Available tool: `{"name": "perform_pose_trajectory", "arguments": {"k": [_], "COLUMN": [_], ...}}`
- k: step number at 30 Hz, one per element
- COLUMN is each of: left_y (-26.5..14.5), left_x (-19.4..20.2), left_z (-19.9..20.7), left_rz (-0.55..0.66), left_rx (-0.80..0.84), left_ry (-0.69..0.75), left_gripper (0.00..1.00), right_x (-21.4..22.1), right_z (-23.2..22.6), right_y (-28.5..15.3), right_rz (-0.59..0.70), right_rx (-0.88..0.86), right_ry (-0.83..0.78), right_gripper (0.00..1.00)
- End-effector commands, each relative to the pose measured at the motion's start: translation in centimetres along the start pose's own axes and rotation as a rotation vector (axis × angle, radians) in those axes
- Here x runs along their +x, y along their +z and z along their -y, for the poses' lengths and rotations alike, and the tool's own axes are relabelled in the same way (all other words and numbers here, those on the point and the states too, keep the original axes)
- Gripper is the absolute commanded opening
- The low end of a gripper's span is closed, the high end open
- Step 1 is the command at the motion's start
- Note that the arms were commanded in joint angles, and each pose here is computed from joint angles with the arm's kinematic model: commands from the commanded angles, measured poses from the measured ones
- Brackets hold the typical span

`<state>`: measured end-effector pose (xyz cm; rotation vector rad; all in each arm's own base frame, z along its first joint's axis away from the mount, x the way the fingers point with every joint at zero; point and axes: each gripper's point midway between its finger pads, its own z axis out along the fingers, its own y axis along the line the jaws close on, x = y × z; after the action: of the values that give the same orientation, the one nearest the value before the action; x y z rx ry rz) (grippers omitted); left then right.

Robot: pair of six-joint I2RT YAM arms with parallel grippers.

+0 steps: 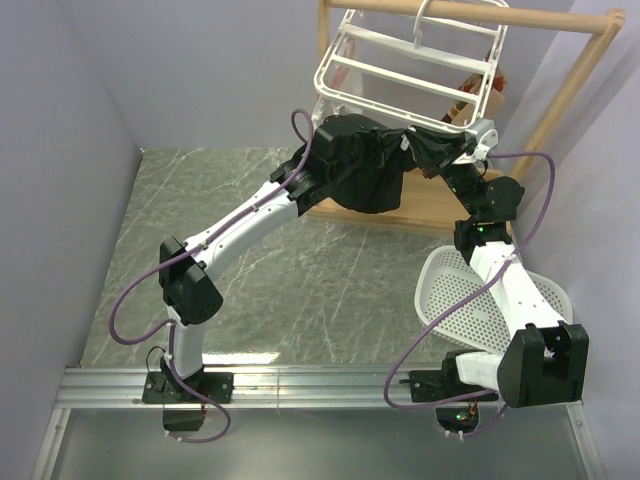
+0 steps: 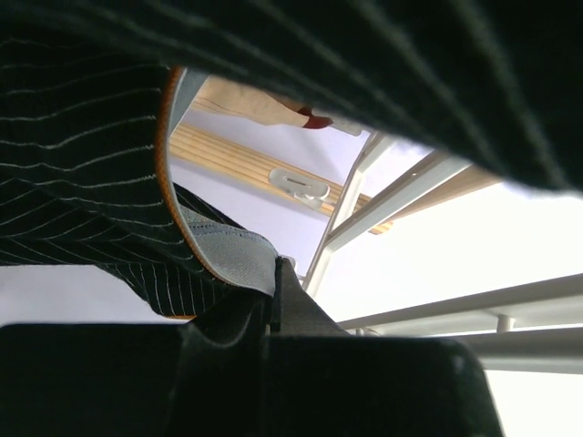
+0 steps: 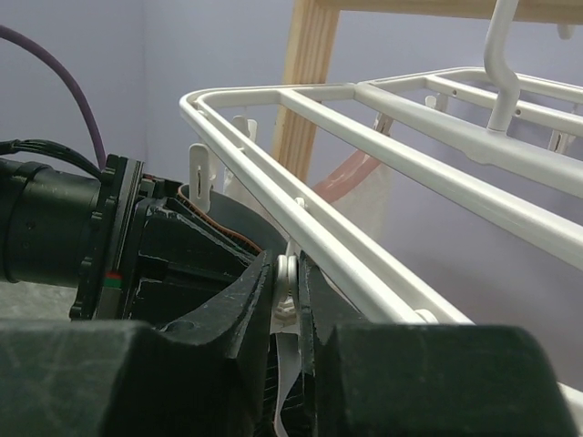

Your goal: Clip the underwear to the hanger

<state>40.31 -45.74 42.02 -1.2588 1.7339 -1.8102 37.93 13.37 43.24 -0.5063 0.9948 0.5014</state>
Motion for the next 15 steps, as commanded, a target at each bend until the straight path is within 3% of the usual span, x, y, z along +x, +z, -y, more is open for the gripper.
{"name": "perform_pose_trajectory", "arguments": {"k": [1, 3, 11, 15], "left_y": [-3.31, -3.27, -3.31, -3.29], "left_x": [1.98, 1.99, 2.11, 2.19], "left_z": [6.02, 5.96, 6.26, 6.30], "left_rz": [-0.083, -0.083, -0.086, -0.090], "left_rx": [0.077, 0.075, 0.080, 0.081], "left_ry": [-0.285, -0.285, -0.283, -0.283], "left_gripper": [0.00, 0.00, 0.00, 0.00], "right_x": [1.21, 1.27, 0.81, 0.41], "right_z": [-0.40, -0.33, -0.35, -0.54], "right_y": [0.05, 0.06, 0.17, 0.27], "right_rz": [-0.025, -0.025, -0.016, -0.009], "right_rx": [-0.012, -0.009, -0.012, -0.019], "right_ry": [0.007, 0.007, 0.011, 0.017], "right_gripper": [0.22, 0.29, 0.35, 0.45]}}
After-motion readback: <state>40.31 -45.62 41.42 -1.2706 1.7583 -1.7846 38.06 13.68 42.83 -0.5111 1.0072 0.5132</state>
